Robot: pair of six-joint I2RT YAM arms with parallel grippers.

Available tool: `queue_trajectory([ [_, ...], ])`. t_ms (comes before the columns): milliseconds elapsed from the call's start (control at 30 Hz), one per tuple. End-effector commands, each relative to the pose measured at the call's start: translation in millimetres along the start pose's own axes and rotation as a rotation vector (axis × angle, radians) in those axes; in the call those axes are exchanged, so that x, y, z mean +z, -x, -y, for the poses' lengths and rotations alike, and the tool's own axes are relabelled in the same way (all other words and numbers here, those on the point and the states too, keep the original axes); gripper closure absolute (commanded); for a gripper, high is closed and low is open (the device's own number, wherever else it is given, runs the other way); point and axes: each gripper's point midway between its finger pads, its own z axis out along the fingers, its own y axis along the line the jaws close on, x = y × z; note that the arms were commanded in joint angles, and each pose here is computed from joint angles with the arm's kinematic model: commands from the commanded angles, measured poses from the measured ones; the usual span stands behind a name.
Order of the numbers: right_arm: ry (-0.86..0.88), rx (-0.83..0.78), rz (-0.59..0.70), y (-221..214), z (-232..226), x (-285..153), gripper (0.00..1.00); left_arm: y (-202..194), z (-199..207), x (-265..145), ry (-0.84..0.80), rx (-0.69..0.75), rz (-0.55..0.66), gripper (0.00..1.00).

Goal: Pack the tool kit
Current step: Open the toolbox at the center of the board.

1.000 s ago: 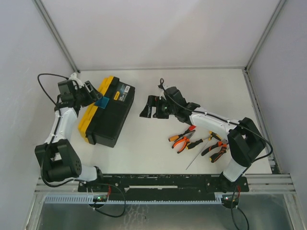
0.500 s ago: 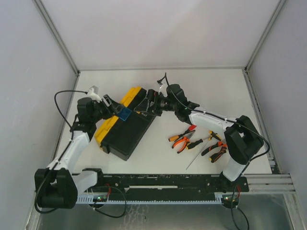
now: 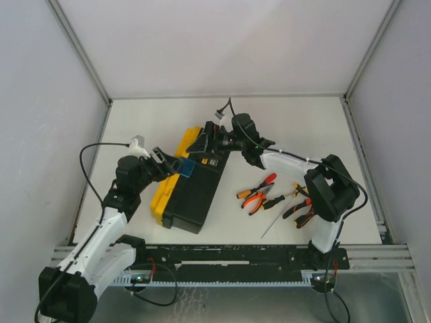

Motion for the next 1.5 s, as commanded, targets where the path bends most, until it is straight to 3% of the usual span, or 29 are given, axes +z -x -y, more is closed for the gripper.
queue_trajectory([
  [0,-0.110,-0.043,-0.009,6.3,23.1,-9.4,0.15,-37.5,27.7,-10.9,-0.097,-0.044,-0.111,0.25],
  [133,-0.164,-0.095,0.006,8.4,17.5,-29.2,0.15,-14.6,23.2,-24.3,-0.040,-0.004,0.002,0.20],
  [267,-0.105,-0.142,-0.003,0.4,-11.7,-40.9,0.16,14.1,16.6,-37.6,0.053,0.074,0.101,0.17],
  [367,-0.102,-0.071,0.033,-8.3,-5.3,-48.4,0.19,25.1,1.6,-40.9,0.127,0.103,0.138,0.15],
  [533,0.007,0.055,0.043,-26.4,-11.0,-35.7,0.23,26.2,-19.3,-29.3,0.093,0.023,0.105,0.15],
  [800,0.118,0.200,0.078,-37.6,-10.1,-0.8,0.32,-8.2,-3.5,-4.3,-0.175,-0.103,-0.016,0.15],
  [933,0.225,0.250,0.089,-44.5,-13.5,8.8,0.39,-23.4,-2.0,-1.4,-0.236,-0.118,-0.064,0.26],
  [1000,0.287,0.246,0.090,-45.4,-21.9,10.8,0.51,-28.6,-2.1,-2.1,-0.245,-0.105,-0.087,0.39],
  [1100,0.313,0.234,0.090,-44.2,-29.1,12.0,0.65,-35.1,-4.3,-4.3,-0.241,-0.088,-0.107,0.51],
  [1333,0.217,0.097,0.038,-53.0,-48.6,16.8,0.88,-49.1,-4.9,-2.0,-0.149,0.062,-0.156,0.64],
  [1400,0.176,0.069,0.027,-57.8,-51.9,19.6,0.99,-55.4,-5.0,0.5,-0.117,0.101,-0.181,0.69],
  [1467,0.148,0.058,0.020,-60.4,-52.9,20.3,1.00,-58.0,-4.0,3.0,-0.102,0.115,-0.180,0.74],
])
